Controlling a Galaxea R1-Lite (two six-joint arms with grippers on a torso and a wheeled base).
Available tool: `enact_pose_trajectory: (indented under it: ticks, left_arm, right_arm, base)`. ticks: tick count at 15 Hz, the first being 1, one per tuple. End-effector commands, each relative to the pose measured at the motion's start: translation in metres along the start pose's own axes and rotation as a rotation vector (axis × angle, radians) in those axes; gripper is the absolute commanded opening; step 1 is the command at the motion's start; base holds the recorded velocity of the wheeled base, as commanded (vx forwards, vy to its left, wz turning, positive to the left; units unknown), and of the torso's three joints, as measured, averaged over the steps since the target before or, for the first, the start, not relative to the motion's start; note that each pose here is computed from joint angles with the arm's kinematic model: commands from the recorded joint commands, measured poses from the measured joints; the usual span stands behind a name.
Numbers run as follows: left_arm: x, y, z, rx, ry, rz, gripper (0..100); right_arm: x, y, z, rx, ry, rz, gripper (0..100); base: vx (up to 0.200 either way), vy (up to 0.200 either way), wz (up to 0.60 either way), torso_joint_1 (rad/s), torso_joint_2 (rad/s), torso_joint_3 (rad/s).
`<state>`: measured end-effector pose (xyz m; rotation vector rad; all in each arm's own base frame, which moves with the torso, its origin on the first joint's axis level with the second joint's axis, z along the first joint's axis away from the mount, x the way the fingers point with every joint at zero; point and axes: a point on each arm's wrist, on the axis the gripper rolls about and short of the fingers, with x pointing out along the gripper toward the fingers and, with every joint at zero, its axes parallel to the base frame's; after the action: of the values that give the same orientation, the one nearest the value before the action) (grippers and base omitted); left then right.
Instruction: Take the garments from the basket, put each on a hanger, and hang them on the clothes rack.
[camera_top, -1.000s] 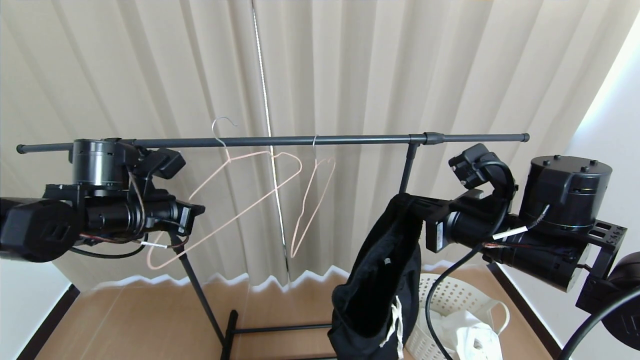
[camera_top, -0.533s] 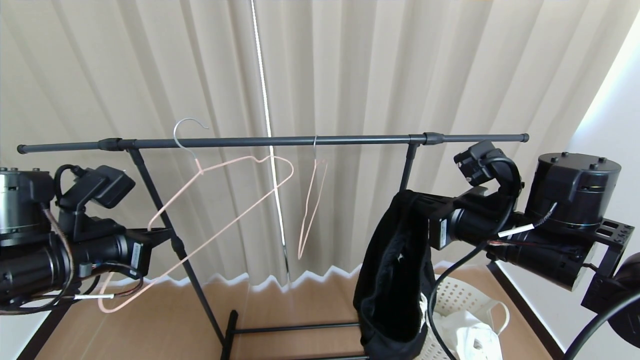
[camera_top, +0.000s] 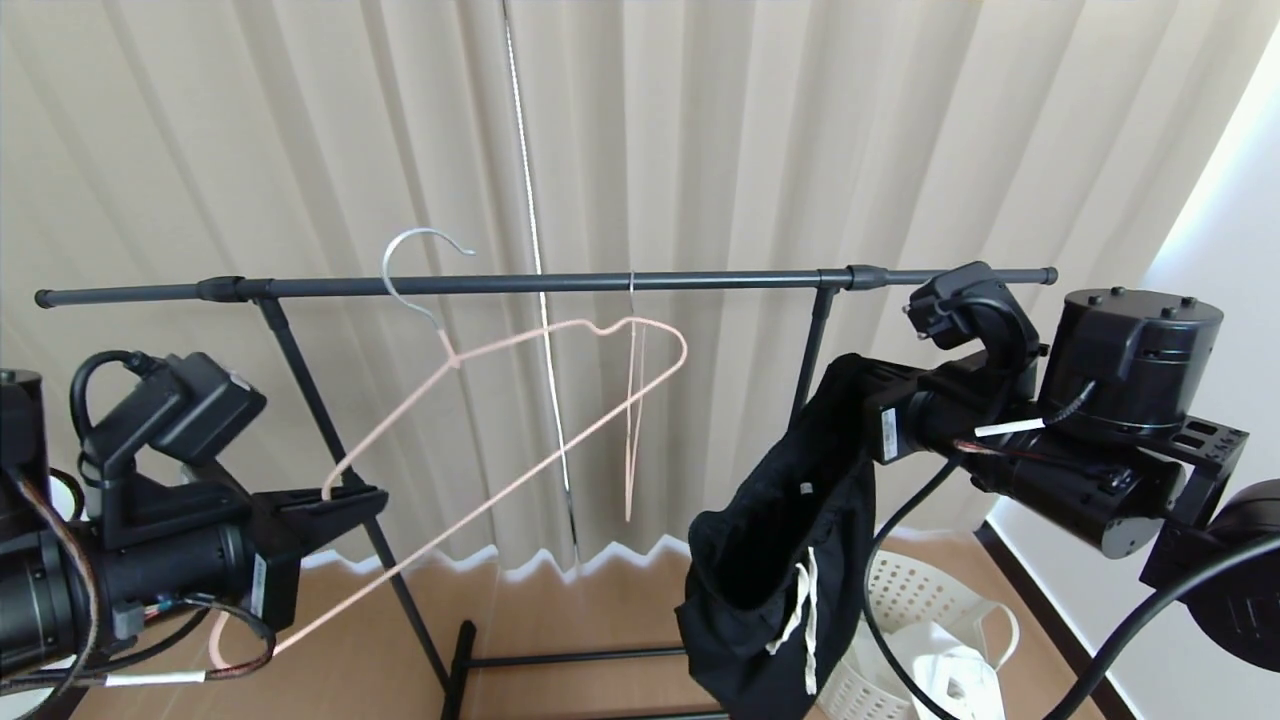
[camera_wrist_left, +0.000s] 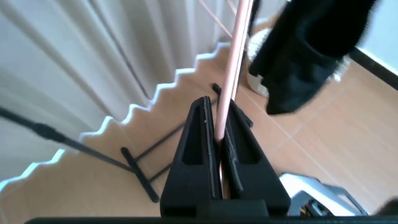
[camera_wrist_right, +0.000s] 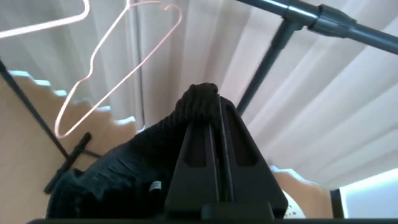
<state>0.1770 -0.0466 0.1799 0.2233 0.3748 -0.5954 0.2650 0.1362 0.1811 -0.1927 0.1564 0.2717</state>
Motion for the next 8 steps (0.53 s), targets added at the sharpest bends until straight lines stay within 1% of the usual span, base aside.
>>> enact_pose_trajectory:
  ticks: [1, 3, 6, 8]
  left_arm:
    - [0.008, -0.019, -0.012, 0.05, 0.049, -0.1, 0]
    - [0.013, -0.031, -0.017, 0.09, 0.074, -0.167, 0]
    - [0.024, -0.041, -0.019, 0.107, 0.104, -0.228, 0]
    - [0.031, -0.044, -0.018, 0.116, 0.117, -0.25, 0]
  right_arm:
    - [0.008, 0.0, -0.005, -0.021, 0.021, -0.024, 0]
    - [0.014, 0.002, -0.011, -0.037, 0.044, -0.049, 0]
    - [0.022, 0.003, -0.012, -0.039, 0.054, -0.084, 0]
    - [0.022, 0.003, -0.012, -0.039, 0.054, -0.09, 0]
  base:
    - [0.0, 0.0, 0.0, 0.0, 0.0, 0.0]
    - [0.0, 0.0, 0.0, 0.0, 0.0, 0.0]
    - [0.0, 0.0, 0.0, 0.0, 0.0, 0.0]
    - [0.0, 0.0, 0.0, 0.0, 0.0, 0.0]
